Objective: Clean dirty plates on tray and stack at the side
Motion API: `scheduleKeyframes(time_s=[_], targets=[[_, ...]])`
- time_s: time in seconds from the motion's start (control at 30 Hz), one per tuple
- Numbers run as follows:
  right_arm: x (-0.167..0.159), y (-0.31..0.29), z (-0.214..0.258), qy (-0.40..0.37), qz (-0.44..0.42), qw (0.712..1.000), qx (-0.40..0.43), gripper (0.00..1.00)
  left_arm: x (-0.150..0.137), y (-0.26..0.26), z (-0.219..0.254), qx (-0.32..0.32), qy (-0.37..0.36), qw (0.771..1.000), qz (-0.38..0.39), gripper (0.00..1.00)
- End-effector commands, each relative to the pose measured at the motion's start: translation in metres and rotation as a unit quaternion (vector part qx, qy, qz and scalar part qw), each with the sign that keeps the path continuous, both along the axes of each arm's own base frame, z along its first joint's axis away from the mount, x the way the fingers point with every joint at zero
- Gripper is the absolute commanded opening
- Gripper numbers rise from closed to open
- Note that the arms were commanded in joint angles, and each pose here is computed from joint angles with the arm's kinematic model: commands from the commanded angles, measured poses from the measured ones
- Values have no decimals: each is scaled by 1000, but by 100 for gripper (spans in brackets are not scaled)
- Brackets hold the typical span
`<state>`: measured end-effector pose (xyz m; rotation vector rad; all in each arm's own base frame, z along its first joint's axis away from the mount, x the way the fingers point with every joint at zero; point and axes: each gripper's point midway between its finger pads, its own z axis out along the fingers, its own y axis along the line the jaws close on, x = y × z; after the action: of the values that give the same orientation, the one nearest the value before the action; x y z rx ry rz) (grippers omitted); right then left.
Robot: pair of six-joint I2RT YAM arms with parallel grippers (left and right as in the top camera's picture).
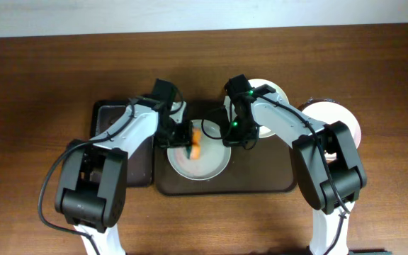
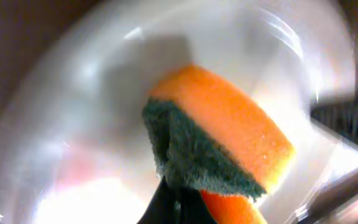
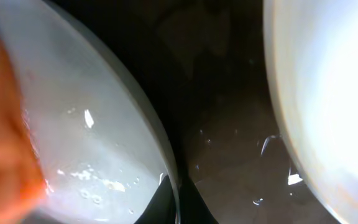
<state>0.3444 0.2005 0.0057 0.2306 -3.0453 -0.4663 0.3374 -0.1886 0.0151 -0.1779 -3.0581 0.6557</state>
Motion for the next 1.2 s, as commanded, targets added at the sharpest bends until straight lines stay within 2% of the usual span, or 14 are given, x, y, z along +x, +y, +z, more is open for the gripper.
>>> scheduleKeyframes(time_s=[0.0, 0.13, 0.2, 0.27, 0.4, 0.47, 0.53, 0.6, 0.73, 0.9, 0.97, 1.0, 1.1, 1.17], targets=[[-5, -4, -4, 0, 5, 1000, -17, 4, -43, -27, 9, -27, 42, 996, -75, 0], [-5, -4, -4, 0, 5, 1000, -17, 4, -45, -28, 7, -16, 42, 996, -78, 0], [-5, -4, -4, 0, 5, 1000, -17, 4, -28, -13, -2, 43, 9, 998, -51, 0], [-5, -4, -4, 0, 5, 1000, -17, 4, 3, -1, -5, 88, -48, 995, -9, 0], [-6, -4, -4, 2, 5, 1000, -17, 4, 40, -13, 3, 66, -128, 989, 2, 0], [-6, -4, -4, 2, 5, 1000, -17, 4, 45, -15, 5, 62, -139, 988, 3, 0], [-6, -4, -4, 2, 5, 1000, -17, 4, 52, -10, 5, 79, -154, 985, 9, 0], [-6, -4, -4, 2, 5, 1000, -17, 4, 61, -2, 6, 103, -174, 979, 18, 7], [-6, -4, -4, 2, 5, 1000, -17, 4, 61, -8, 7, 90, -174, 981, 15, 0], [-6, -4, -4, 2, 5, 1000, -17, 4, 54, -24, 6, 45, -157, 987, 1, 0], [-6, -4, -4, 2, 5, 1000, -17, 4, 42, -51, 16, -34, -165, 982, -90, 0], [-6, -4, -4, 2, 5, 1000, -17, 4, 39, -54, 17, -44, -165, 980, -105, 0], [-7, -4, -4, 4, 5, 1000, -16, 4, 41, -51, 15, -31, -172, 978, -109, 0], [-7, -4, -4, 4, 5, 1000, -16, 4, 46, -39, 10, 6, -176, 980, -96, 0]])
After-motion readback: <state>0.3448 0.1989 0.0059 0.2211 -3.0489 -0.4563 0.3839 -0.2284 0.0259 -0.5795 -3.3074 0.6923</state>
